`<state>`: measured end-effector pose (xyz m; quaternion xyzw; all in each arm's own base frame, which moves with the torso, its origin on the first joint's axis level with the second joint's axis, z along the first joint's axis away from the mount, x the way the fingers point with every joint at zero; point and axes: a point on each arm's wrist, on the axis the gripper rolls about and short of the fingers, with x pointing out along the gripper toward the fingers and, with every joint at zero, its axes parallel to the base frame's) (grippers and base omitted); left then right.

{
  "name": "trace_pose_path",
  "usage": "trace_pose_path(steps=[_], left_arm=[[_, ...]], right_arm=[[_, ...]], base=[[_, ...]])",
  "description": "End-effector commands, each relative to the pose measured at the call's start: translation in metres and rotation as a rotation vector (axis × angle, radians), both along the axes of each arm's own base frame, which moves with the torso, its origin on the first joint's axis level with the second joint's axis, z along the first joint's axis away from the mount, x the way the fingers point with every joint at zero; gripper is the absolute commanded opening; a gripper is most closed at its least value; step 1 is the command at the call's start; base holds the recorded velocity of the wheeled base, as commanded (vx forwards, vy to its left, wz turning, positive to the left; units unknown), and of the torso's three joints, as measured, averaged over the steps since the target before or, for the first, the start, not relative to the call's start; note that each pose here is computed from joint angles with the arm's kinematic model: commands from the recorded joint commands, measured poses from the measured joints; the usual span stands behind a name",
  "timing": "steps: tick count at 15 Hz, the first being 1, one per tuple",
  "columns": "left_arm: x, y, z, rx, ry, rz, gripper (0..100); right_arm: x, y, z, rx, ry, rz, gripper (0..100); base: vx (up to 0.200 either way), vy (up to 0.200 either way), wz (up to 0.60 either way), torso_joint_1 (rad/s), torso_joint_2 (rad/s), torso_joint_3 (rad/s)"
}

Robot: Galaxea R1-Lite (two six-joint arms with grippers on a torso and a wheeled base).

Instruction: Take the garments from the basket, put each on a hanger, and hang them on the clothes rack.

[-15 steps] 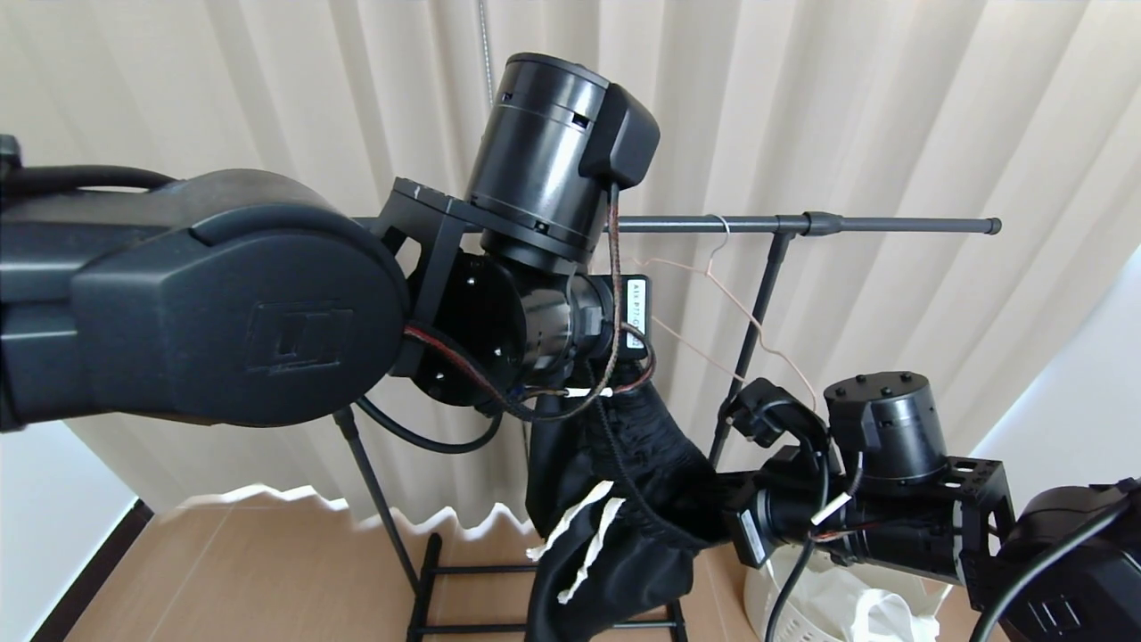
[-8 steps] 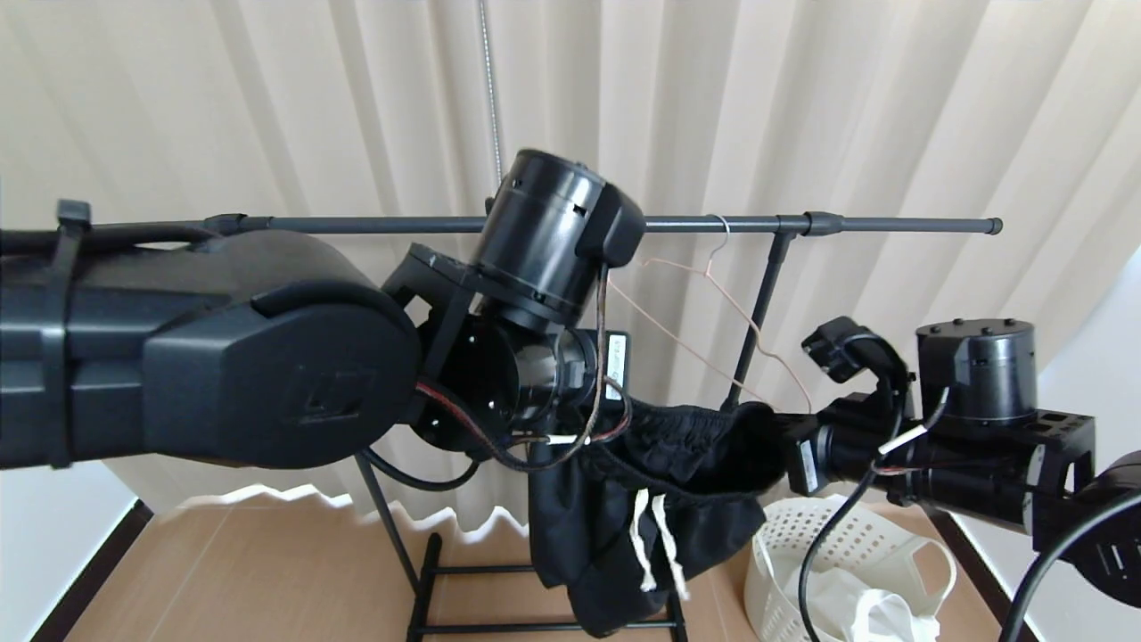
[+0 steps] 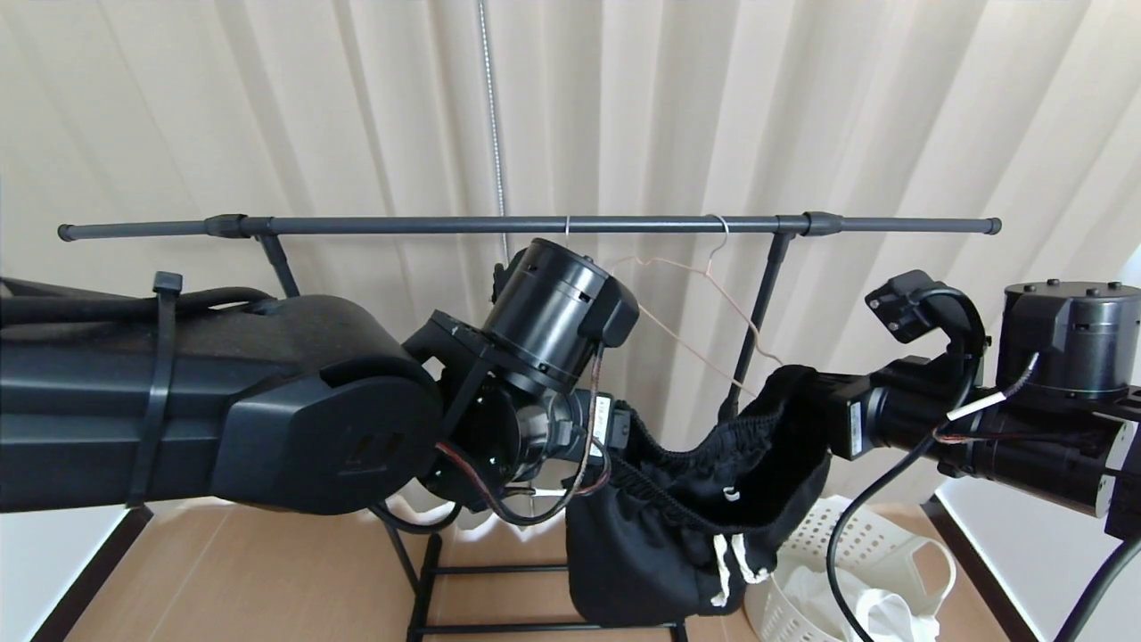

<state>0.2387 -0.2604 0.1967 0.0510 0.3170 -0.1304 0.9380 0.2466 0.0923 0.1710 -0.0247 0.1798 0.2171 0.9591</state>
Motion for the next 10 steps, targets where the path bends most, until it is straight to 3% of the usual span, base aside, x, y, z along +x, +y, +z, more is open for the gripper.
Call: trace_pose_path(steps=[1, 6, 8, 10], left_arm=[[0.003, 0.002, -0.002, 0.003, 0.004, 0.008, 100], [-0.005, 0.048, 0.017, -0.141, 0.121, -0.178, 100], [0.005, 0.051, 0.017, -0.147, 0.112, -0.146, 100], [0.030, 0.039, 0.007, -0.107, 0.092, -0.071, 100]], right_arm=[[0.000, -0.001, 0.002, 0.002, -0.006, -0.003, 0], [0.004, -0.004, -0.001, -0.001, 0.003, -0.020, 0], [0.002, -0.003, -0.001, -0.002, 0.004, -0.012, 0], [-0.002, 0.001, -0.002, -0.022, -0.002, 0.011, 0]], base=[[0.000, 0.000, 0.00, 0.000, 0.00, 0.000], [0.000, 0.000, 0.00, 0.000, 0.00, 0.000], [0.000, 0.000, 0.00, 0.000, 0.00, 0.000], [0.000, 0.000, 0.00, 0.000, 0.00, 0.000]])
